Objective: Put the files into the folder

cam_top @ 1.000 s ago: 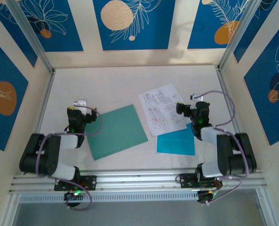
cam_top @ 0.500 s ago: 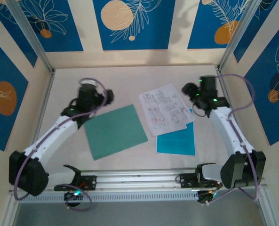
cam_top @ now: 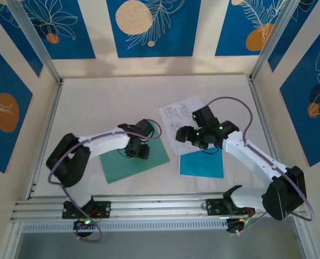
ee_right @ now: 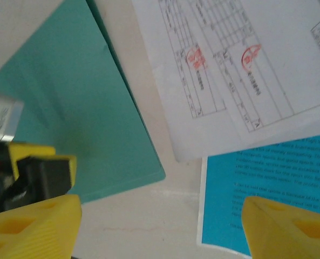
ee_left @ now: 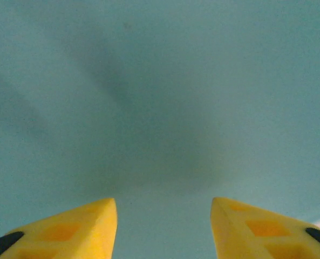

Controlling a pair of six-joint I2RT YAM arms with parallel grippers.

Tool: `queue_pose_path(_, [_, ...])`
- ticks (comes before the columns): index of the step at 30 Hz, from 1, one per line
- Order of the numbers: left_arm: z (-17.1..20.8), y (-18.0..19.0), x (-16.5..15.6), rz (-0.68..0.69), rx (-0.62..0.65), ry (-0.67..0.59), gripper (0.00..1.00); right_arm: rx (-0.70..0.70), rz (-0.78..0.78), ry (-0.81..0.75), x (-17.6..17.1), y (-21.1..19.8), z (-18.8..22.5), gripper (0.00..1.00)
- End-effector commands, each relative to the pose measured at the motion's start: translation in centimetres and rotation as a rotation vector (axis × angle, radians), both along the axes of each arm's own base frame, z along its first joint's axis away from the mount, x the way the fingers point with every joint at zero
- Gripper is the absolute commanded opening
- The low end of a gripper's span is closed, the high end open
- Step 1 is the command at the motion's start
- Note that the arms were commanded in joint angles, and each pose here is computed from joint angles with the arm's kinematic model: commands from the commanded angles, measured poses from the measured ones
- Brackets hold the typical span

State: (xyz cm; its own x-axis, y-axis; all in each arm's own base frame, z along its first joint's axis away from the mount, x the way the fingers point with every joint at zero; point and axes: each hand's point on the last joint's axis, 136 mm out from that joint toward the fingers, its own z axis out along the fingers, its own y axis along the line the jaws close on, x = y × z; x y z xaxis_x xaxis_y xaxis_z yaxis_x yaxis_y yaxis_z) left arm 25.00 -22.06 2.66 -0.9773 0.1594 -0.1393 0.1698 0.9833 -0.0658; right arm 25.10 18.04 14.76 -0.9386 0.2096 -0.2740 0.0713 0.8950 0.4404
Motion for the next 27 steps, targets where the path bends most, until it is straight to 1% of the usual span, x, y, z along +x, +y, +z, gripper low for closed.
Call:
queue_pose_path(1, [-0.4, 1.0, 1.9, 0.162, -0.034, 0.026, 0.41, 0.020, 0.034, 0.049, -1.0, 0.4, -0.6, 0.78])
queue_pose_path(3, [-1.3, 1.8, 3.2, 0.260, -0.070, 0.045, 0.36, 0.024, 0.036, 0.061, -1.3, 0.4, -0.8, 0.77])
queue_pose_path(8, [-3.3, 4.1, 6.8, 0.484, -0.159, 0.077, 0.31, 0.027, 0.034, 0.095, -1.5, 0.2, -1.4, 0.77])
queue_pose_path(12, [-4.0, 5.0, 10.8, 0.663, -0.274, 0.073, 0.29, 0.052, 0.035, 0.141, -1.2, 0.7, -2.0, 0.77])
queue_pose_path(16, [-3.6, 4.7, 15.0, 0.843, -0.413, 0.060, 0.29, 0.097, 0.049, 0.192, -0.5, 2.3, -2.4, 0.74])
queue_pose_path(18, [-3.0, 4.4, 16.4, 0.922, -0.460, 0.043, 0.28, 0.115, 0.047, 0.225, 0.0, 3.2, -2.7, 0.72])
queue_pose_path(20, [-1.9, 4.6, 17.1, 0.990, -0.482, 0.019, 0.28, 0.130, 0.050, 0.264, 0.6, 4.2, -3.3, 0.69])
queue_pose_path(23, [0.7, 4.8, 17.3, 1.027, -0.514, -0.036, 0.32, 0.153, 0.048, 0.304, 1.9, 6.1, -3.9, 0.68])
queue_pose_path(27, [4.8, 5.7, 15.5, 1.036, -0.528, -0.094, 0.48, 0.182, 0.021, 0.350, 4.2, 8.9, -4.6, 0.68])
